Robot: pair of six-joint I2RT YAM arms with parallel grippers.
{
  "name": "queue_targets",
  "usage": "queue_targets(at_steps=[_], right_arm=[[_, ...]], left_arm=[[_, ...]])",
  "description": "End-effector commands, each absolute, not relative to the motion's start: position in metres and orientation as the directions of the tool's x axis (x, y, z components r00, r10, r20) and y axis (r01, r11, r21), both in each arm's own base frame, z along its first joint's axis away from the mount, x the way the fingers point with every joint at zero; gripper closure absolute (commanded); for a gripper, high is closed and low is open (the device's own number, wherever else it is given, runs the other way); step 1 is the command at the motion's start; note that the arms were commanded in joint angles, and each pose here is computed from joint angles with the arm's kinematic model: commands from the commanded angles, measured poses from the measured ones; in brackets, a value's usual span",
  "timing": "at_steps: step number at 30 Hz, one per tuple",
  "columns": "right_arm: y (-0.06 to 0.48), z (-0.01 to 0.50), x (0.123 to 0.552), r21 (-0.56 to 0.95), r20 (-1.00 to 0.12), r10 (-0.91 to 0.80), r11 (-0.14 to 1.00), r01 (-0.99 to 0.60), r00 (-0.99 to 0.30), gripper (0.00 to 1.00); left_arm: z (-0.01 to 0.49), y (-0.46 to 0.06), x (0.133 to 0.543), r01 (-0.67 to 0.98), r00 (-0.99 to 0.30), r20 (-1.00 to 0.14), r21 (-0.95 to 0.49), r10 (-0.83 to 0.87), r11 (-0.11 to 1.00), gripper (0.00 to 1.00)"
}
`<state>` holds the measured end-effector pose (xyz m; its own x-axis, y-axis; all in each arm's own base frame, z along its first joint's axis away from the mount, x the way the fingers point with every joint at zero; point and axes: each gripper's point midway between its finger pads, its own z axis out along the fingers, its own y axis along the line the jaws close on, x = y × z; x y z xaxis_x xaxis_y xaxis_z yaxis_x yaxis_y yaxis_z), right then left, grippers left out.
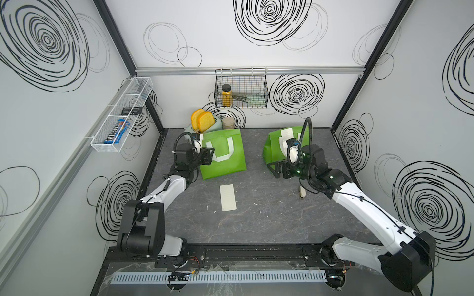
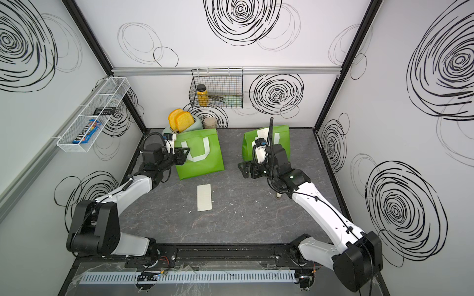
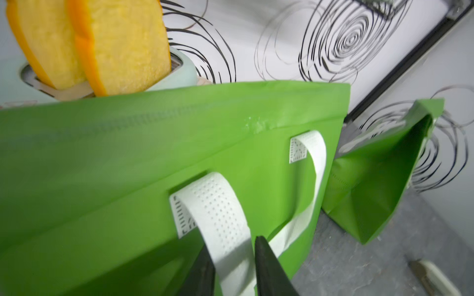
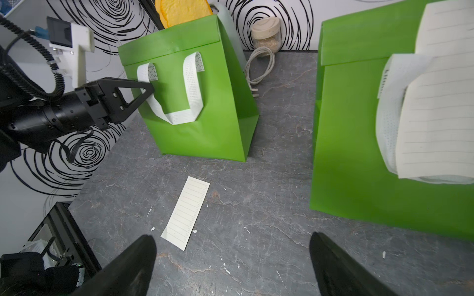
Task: Staple the receipts to the bags
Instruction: Adjust the takeout bag at the center of the board.
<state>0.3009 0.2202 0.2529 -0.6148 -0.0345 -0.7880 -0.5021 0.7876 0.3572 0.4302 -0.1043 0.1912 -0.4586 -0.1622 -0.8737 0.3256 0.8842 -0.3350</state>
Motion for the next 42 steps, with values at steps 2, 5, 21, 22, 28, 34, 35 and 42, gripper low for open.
queue_targets(at_steps=[2,5,21,22,28,34,35,42], right_arm=[[0.227,0.258,0.298,0.357,-0.806,-0.025,0.776,-0.52,-0.592,0.03],[0.228,0.257,0.295,0.354,-0.806,-0.027,0.778,-0.519,-0.591,0.03],[0.225,0.241,0.288,0.36,-0.786,-0.025,0.793,-0.491,-0.617,0.03],[0.225,0.24,0.288,0.359,-0.785,-0.028,0.794,-0.491,-0.619,0.03],[0.232,0.237,0.288,0.36,-0.781,-0.039,0.788,-0.5,-0.623,0.03],[0.238,0.229,0.289,0.357,-0.773,-0.057,0.784,-0.508,-0.632,0.03],[0.239,0.227,0.289,0.355,-0.772,-0.06,0.785,-0.507,-0.633,0.03],[0.238,0.225,0.291,0.389,-0.776,-0.008,0.781,-0.488,-0.631,0.03]], left_arm=[[0.21,-0.141,0.422,0.438,-0.435,-0.891,-0.338,-0.133,0.833,0.98],[0.211,-0.166,0.405,0.516,-0.447,-0.887,-0.361,-0.115,0.777,1.0],[0.182,-0.26,0.326,0.752,-0.534,-0.834,-0.395,0.136,0.527,1.0],[0.18,-0.256,0.326,0.743,-0.538,-0.831,-0.387,0.144,0.546,1.0],[0.186,-0.209,0.35,0.659,-0.524,-0.849,-0.351,0.071,0.665,1.0],[0.204,-0.189,0.38,0.631,-0.492,-0.87,-0.322,0.042,0.706,0.99],[0.205,-0.191,0.383,0.634,-0.492,-0.869,-0.327,0.04,0.701,0.99],[0.198,-0.198,0.383,0.641,-0.521,-0.853,-0.361,0.038,0.678,0.98]])
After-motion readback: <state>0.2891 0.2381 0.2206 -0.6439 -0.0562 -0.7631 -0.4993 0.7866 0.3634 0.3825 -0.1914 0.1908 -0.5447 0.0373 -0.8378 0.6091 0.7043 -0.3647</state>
